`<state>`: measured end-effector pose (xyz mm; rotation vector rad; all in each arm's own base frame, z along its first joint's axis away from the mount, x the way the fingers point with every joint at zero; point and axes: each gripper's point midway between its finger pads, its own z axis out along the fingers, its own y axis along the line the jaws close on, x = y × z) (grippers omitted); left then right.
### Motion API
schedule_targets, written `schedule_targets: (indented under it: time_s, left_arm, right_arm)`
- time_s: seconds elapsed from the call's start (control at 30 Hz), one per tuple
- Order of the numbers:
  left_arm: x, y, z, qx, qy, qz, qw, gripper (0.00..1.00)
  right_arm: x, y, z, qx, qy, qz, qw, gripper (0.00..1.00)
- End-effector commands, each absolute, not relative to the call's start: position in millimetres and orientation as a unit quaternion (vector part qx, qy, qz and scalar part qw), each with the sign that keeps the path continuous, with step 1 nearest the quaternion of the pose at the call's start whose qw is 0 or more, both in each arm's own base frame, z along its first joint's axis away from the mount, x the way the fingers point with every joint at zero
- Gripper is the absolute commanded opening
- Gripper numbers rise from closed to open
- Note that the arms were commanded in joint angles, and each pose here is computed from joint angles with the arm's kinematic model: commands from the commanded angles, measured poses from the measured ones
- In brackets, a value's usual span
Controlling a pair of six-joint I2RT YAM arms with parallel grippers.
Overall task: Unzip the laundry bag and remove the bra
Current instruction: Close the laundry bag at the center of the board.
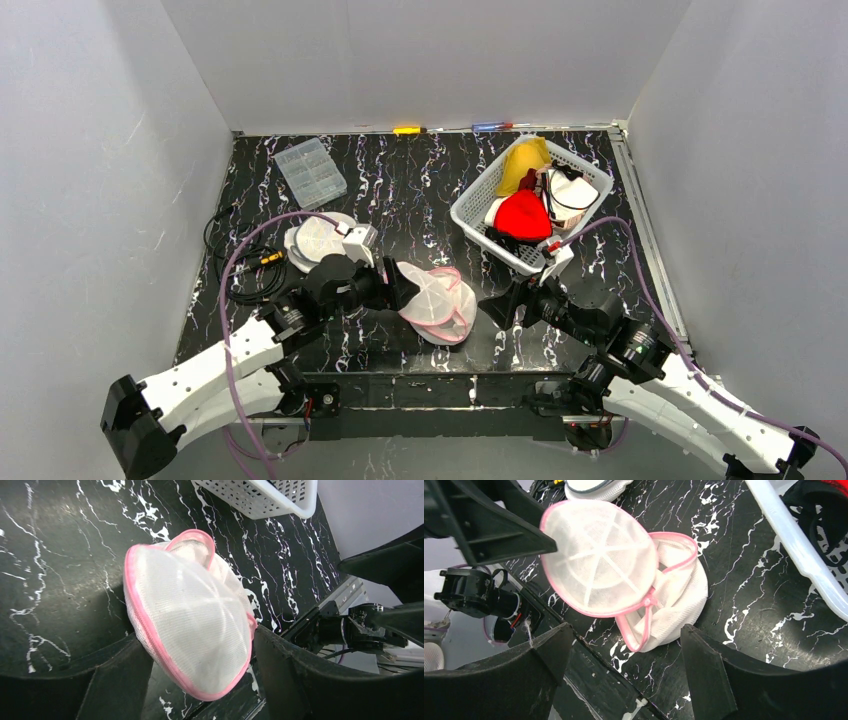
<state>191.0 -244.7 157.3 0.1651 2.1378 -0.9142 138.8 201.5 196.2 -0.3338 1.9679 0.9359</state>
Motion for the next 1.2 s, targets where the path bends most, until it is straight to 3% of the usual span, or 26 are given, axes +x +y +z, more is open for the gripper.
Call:
schedule_targets:
  time_s: [0.0,0.1,0.3,0.4,0.7,0.77,0.8,0.97,1.17]
  left_arm:
    - [181,-219,157,0.094,0.865,-0.304,0.388,0.70]
    - [177,-228,154,0.107,0.865,-0.318,0.373,0.68]
    - [170,-267,138,0.127,0.856,-0.381,0.325,0.46]
    - [168,-284,135,0.135,0.853,-0.395,0.313,0.44]
    - [181,-273,127,0.150,0.881,-0.290,0.343,0.70]
    - [184,-258,125,0.154,0.891,-0.246,0.349,0.94]
    - [185,-251,124,0.158,0.895,-0.224,0.351,0.98]
    - [188,-231,122,0.175,0.907,-0.157,0.350,0.99]
    - [181,-255,125,0.201,0.900,-0.200,0.330,0.98]
  right_arm:
    - [142,215,209,-0.145,0.781,0.401,0.457,0.86]
    - [144,218,210,-0.145,0.779,0.403,0.458,0.86]
    - [145,222,208,-0.144,0.781,0.407,0.452,0.85]
    - [145,222,206,-0.143,0.781,0.406,0.452,0.84]
    - [149,228,191,-0.139,0.800,0.395,0.431,0.82]
    - [151,228,189,-0.136,0.803,0.390,0.430,0.82]
    - [152,229,188,-0.136,0.804,0.388,0.430,0.82]
    - [153,232,183,-0.140,0.810,0.382,0.422,0.82]
    - [155,247,188,-0.137,0.803,0.408,0.412,0.74]
